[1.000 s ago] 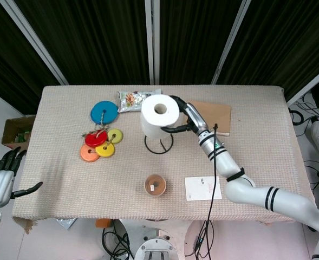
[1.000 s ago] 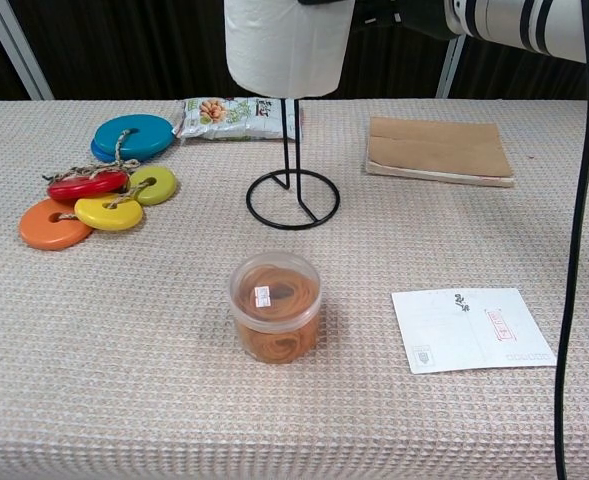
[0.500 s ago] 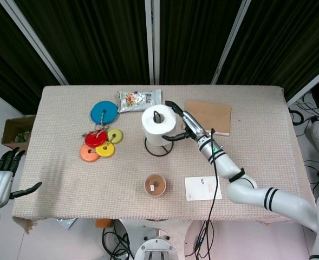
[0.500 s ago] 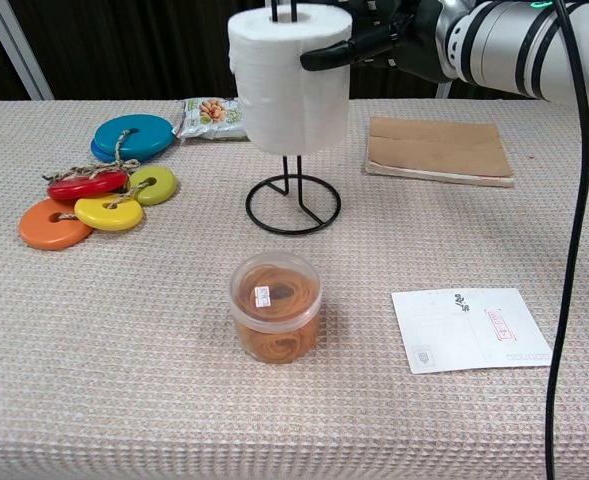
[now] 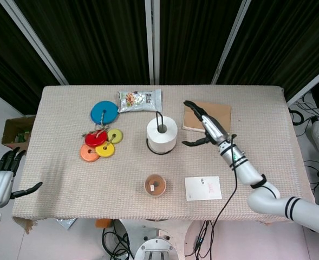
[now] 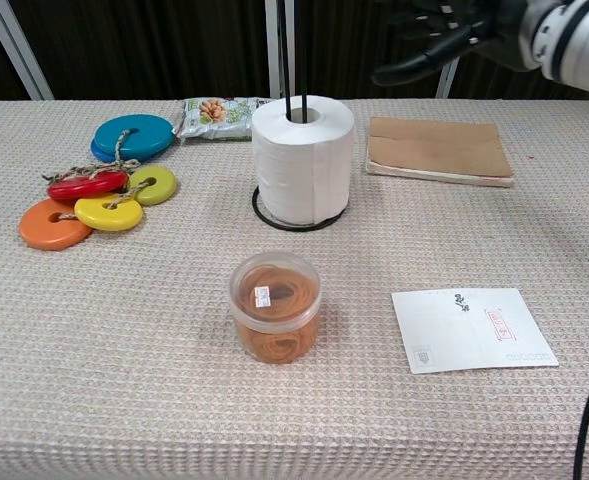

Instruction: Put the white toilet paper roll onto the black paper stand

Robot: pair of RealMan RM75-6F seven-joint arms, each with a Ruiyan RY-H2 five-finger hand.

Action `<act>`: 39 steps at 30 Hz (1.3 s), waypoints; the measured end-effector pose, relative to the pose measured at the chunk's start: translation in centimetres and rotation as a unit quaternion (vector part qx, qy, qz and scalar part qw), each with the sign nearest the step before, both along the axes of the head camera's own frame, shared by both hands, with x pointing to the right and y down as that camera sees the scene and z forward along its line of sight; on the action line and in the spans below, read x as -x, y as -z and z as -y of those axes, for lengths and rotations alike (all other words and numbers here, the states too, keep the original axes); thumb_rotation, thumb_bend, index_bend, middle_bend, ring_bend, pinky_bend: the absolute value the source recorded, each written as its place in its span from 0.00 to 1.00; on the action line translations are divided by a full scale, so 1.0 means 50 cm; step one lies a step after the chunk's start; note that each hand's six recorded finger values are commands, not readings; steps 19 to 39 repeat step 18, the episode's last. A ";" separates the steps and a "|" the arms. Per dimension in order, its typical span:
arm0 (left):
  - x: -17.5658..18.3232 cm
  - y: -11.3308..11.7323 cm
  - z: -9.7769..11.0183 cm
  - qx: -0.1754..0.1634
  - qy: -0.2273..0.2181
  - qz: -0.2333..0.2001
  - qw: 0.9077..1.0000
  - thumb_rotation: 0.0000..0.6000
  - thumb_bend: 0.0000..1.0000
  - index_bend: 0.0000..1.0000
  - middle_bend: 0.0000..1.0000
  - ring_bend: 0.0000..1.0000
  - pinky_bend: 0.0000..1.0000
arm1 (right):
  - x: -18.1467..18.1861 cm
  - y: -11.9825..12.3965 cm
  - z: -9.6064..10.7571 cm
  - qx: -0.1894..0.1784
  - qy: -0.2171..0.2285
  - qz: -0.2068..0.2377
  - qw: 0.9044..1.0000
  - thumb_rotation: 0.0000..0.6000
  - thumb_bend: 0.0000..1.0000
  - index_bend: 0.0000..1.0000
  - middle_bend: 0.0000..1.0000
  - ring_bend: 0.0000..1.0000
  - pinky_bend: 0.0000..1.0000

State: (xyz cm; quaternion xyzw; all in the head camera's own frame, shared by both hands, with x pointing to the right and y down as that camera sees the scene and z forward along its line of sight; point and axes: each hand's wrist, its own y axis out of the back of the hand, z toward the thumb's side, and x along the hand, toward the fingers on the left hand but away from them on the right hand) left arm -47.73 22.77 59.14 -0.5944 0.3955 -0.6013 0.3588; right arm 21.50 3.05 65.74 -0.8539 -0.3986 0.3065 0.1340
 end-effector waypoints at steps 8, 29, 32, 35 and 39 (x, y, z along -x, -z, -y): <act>0.004 0.003 -0.002 -0.008 0.008 -0.001 1.000 0.19 0.01 0.07 0.03 0.05 0.22 | -0.252 0.023 -0.117 -0.113 0.045 -0.259 0.958 1.00 0.05 0.00 0.00 0.00 0.00; -0.013 -0.005 -0.003 -0.004 -0.003 -0.001 1.000 0.19 0.01 0.07 0.03 0.05 0.22 | -0.531 0.079 -0.347 -0.114 -0.041 -0.459 0.880 1.00 0.06 0.00 0.00 0.00 0.00; -0.013 -0.005 -0.003 -0.004 -0.003 -0.001 1.000 0.19 0.01 0.07 0.03 0.05 0.22 | -0.531 0.079 -0.347 -0.114 -0.041 -0.459 0.880 1.00 0.06 0.00 0.00 0.00 0.00; -0.013 -0.005 -0.003 -0.004 -0.003 -0.001 1.000 0.19 0.01 0.07 0.03 0.05 0.22 | -0.531 0.079 -0.347 -0.114 -0.041 -0.459 0.880 1.00 0.06 0.00 0.00 0.00 0.00; -0.013 -0.005 -0.003 -0.004 -0.003 -0.001 1.000 0.19 0.01 0.07 0.03 0.05 0.22 | -0.531 0.079 -0.347 -0.114 -0.041 -0.459 0.880 1.00 0.06 0.00 0.00 0.00 0.00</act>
